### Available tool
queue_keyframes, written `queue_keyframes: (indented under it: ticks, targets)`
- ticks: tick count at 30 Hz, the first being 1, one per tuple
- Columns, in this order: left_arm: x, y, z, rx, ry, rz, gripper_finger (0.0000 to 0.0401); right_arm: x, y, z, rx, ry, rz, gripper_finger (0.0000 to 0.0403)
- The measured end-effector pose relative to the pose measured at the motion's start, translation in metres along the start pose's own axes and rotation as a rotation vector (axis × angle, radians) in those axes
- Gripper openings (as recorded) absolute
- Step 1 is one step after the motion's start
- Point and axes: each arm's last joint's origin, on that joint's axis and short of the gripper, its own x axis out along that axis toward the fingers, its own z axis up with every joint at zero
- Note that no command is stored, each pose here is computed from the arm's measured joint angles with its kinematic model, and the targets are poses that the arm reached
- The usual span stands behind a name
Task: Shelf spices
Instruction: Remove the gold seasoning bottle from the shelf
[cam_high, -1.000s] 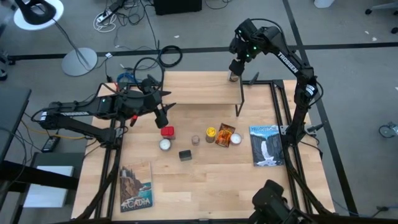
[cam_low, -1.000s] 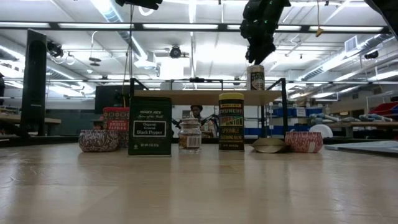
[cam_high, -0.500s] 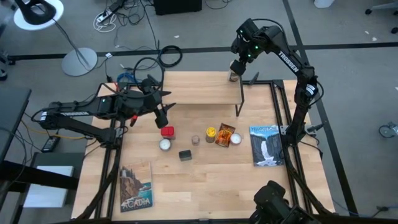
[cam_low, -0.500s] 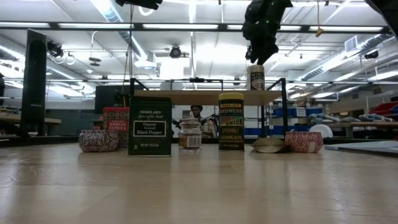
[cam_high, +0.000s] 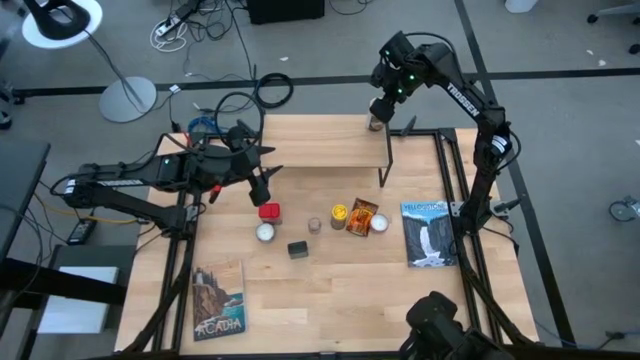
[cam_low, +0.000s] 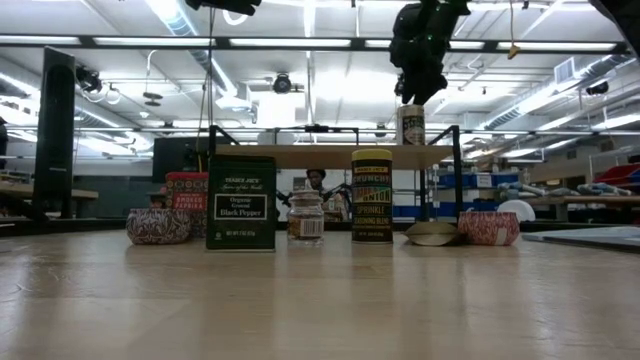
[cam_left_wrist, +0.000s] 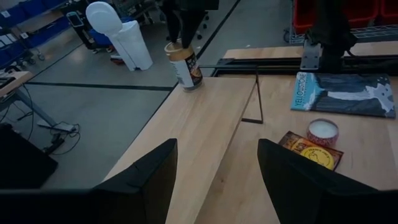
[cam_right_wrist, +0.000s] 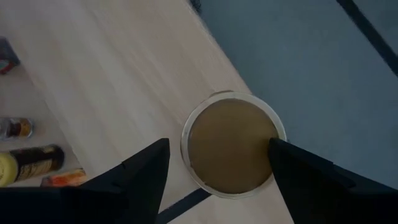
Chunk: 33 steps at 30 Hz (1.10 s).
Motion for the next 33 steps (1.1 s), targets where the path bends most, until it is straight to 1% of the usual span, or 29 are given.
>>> queue_keyframes:
  ticks: [7,15,17,21,23,28,30,33]
  targets:
    - [0.000,0.000,0.000,-0.001,0.002,-0.003,0.0227,0.004,-0.001,0.005,0.005,-0.045,-0.016,0.0274]
    - [0.000,0.000,0.000,-0.001,0.000,-0.005,0.0227,0.004,-0.001,0.004,0.023,-0.036,-0.016,0.0274]
    - [0.000,0.000,0.000,-0.001,0.000,-0.005,0.0227,0.005,0.002,0.005,0.012,-0.033,-0.031,0.0274]
    - [0.000,0.000,0.000,0.000,0.001,-0.004,0.0227,0.005,0.012,0.008,-0.052,-0.037,-0.080,0.0274]
    - [0.000,0.000,0.000,0.000,0.001,-0.005,0.0227,0.004,0.017,0.011,-0.080,-0.052,-0.125,0.0274]
    - [0.000,0.000,0.001,0.000,-0.006,-0.005,0.0227,-0.017,0.027,0.014,-0.119,-0.097,-0.250,0.0259]
    - [0.002,-0.001,0.002,-0.006,-0.019,-0.004,0.0227,-0.031,0.033,0.015,-0.120,-0.149,-0.275,0.0251]
    - [0.003,-0.001,0.002,-0.006,-0.019,-0.004,0.0227,-0.059,0.040,0.011,-0.097,-0.246,-0.290,0.0240]
